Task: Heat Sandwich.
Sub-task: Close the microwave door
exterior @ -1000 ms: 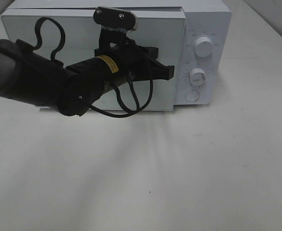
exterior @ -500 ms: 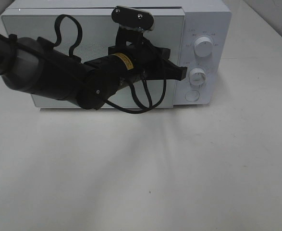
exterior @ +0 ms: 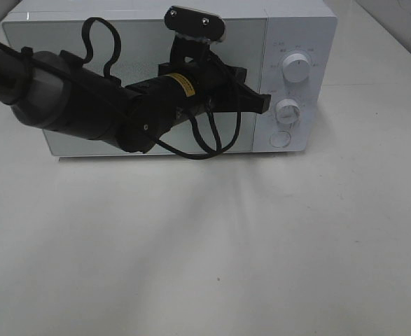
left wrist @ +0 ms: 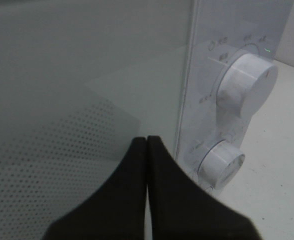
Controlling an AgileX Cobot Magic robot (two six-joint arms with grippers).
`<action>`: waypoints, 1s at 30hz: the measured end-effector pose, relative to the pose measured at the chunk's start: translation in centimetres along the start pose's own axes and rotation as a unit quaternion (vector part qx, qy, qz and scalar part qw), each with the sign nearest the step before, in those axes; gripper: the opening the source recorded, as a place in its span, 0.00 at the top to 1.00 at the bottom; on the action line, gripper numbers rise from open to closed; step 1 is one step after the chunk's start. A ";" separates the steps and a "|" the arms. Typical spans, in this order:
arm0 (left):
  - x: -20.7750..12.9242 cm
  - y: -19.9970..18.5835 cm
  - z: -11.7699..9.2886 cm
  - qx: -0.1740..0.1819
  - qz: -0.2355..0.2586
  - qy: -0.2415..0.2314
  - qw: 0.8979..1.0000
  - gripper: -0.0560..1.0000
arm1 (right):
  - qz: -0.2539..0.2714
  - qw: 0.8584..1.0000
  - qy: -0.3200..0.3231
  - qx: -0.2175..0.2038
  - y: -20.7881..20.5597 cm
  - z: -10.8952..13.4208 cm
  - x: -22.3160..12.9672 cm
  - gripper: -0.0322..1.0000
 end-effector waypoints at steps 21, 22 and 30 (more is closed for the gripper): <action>-0.1 0.0 0.1 0.001 0.008 0.003 1.000 0.95 | 0.000 1.000 0.000 0.000 0.0 0.0 0.0 0.26; -0.1 0.0 0.1 0.001 0.009 0.003 1.000 0.95 | 0.000 1.000 0.000 0.000 0.0 0.0 0.0 0.26; 0.4 -0.3 -0.7 0.002 0.006 -0.017 1.000 0.95 | 0.000 1.000 0.000 0.000 0.0 0.0 0.0 0.26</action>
Point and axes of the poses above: a point on each arm's last joint axis where the gripper is mounted, y pointing out along that axis toward the gripper, z along the wrist's bending axis when the last joint is at zero, x = y × z, the point moved 3 cm from there along y, pointing out along that axis toward the gripper, and after that the axes turned 11 degrees about -y, right-handed, at the moved point
